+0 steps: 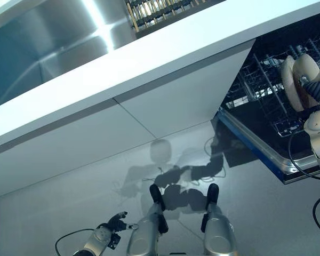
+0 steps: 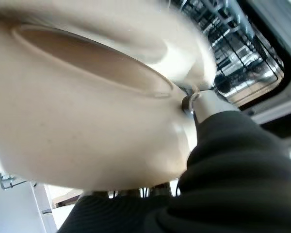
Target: Take plates into dishwasher
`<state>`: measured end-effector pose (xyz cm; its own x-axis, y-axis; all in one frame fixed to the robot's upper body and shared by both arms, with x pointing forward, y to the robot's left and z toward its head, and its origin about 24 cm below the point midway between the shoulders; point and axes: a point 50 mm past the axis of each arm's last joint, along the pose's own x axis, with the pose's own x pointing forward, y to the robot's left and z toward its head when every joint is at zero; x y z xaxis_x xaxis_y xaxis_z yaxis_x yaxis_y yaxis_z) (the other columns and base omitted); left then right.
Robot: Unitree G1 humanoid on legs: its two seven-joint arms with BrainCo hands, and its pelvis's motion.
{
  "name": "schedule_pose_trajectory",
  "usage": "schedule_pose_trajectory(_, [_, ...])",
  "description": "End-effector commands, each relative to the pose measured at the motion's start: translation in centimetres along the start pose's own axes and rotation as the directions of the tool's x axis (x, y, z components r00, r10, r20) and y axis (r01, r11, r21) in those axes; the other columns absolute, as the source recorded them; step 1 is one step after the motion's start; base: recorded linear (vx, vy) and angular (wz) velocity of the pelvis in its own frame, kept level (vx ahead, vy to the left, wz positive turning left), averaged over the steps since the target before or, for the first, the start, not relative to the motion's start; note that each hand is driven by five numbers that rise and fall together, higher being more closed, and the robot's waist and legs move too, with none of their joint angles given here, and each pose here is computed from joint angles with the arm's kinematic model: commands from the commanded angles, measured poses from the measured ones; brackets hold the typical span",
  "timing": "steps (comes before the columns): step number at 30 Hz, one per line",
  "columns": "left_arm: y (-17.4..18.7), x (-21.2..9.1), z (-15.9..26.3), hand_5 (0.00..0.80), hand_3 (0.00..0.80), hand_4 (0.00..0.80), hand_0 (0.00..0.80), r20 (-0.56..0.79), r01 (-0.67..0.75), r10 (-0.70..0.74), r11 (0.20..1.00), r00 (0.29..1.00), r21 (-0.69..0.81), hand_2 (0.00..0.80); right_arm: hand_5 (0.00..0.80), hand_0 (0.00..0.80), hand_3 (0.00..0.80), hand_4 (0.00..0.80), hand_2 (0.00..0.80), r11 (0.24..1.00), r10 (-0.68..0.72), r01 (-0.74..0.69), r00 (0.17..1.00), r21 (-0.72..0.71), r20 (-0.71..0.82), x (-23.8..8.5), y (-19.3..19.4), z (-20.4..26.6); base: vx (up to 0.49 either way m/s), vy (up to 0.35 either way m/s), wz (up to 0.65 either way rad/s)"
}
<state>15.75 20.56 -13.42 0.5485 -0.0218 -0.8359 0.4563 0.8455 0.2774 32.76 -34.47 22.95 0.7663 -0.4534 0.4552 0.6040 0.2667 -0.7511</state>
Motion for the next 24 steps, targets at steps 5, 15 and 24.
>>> schedule_pose_trajectory(5, [0.8, 0.2, 1.2, 0.000, 0.000, 0.000, 0.000, 0.032, -0.007, 0.005, 0.999, 0.999, 0.051, 0.000, 0.800, 0.800, 0.800, 0.800, 0.800, 0.996, -0.071, 0.076, 0.990, -0.037, 0.120, 1.9, -2.9, 3.4, 0.009, -0.010, 0.01])
schedule_pose_trajectory(15, [0.6, 0.2, 1.3, 0.000, 0.000, 0.000, 0.000, 0.040, -0.008, 0.006, 0.999, 0.999, 0.052, 0.000, 0.800, 0.800, 0.800, 0.800, 0.800, 0.996, -0.083, 0.087, 0.985, -0.018, 0.152, 2.0, -2.7, 4.6, 0.000, 0.000, 0.00])
schedule_pose_trajectory(24, [0.6, 0.1, 1.5, 0.000, 0.000, 0.000, 0.000, 0.045, -0.004, 0.002, 0.998, 0.999, 0.055, 0.000, 0.800, 0.800, 0.800, 0.800, 0.800, 0.997, -0.064, 0.068, 0.991, -0.037, 0.117, 2.4, -2.4, 4.4, 0.001, -0.004, -0.01])
